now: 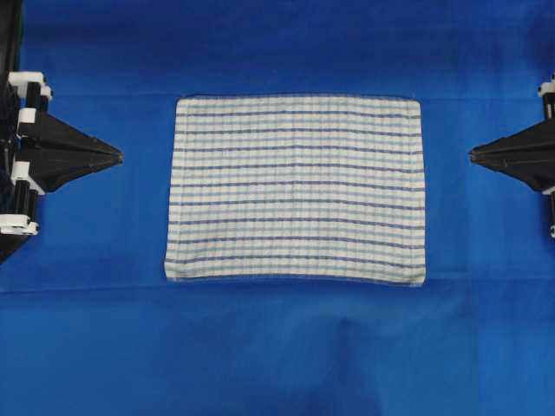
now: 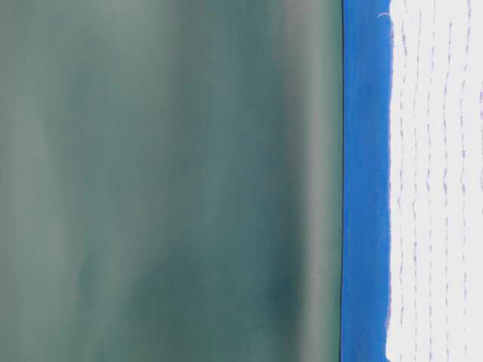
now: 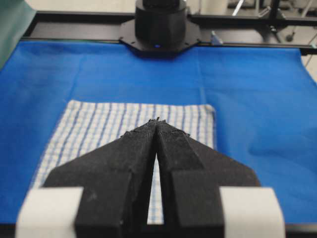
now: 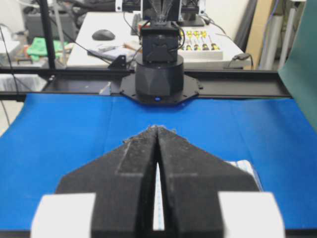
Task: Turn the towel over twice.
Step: 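Move both grippers toward the far corners of the striped towel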
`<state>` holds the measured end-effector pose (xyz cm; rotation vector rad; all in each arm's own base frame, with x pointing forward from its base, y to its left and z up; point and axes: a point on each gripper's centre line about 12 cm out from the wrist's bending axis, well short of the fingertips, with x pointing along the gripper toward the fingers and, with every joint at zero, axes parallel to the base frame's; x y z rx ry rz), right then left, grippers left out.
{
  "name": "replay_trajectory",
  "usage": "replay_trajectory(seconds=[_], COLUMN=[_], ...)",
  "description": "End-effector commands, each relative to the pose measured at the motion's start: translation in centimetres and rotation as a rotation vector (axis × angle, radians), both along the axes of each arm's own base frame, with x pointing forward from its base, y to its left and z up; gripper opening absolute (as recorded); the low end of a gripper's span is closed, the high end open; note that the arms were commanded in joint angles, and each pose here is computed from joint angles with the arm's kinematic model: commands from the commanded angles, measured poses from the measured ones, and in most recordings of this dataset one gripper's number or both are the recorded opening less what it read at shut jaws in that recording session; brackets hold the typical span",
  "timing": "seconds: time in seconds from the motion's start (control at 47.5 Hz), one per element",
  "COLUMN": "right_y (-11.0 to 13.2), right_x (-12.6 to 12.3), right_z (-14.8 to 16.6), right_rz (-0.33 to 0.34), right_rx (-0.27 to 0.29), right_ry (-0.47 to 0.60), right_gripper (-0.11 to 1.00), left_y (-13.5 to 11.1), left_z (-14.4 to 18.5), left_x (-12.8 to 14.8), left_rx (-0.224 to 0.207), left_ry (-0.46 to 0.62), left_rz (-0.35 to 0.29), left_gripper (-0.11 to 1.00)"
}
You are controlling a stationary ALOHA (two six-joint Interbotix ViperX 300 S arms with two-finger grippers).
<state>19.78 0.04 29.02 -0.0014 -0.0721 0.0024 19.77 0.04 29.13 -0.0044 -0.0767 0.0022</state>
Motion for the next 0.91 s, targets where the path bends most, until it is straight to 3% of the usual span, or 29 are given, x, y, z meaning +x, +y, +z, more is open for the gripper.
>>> replay_trajectory(seconds=[0.0, 0.232, 0.653, 0.758, 0.885], right_y=[-0.3, -2.5, -8.2, -9.6, -11.0], right_x=[0.3, 1.0, 2.1, 2.7, 3.3], right_z=[1.0, 0.1, -5.1, -7.0, -9.1], right_rz=[-0.017, -0.122, -0.364, -0.406, -0.447], right_rx=[0.001, 0.015, 0.102, 0.127, 0.154], right_ry=[-0.023, 0.074, 0.323, 0.404, 0.49], right_gripper=[0.0, 0.0, 0.01, 0.05, 0.42], left_y=[0.3, 1.2, 5.6, 6.6, 8.1], left_z=[0.8, 0.1, -4.5, -5.6, -7.4], left_x=[0.4, 1.1, 3.3, 3.8, 4.3], left_rx=[-0.013, 0.011, -0.015, -0.026, -0.041], left_ry=[-0.022, 0.011, 0.2, 0.229, 0.285], left_rz=[0.015, 0.062, 0.24, 0.275, 0.325], left_gripper=[0.0, 0.0, 0.02, 0.23, 0.63])
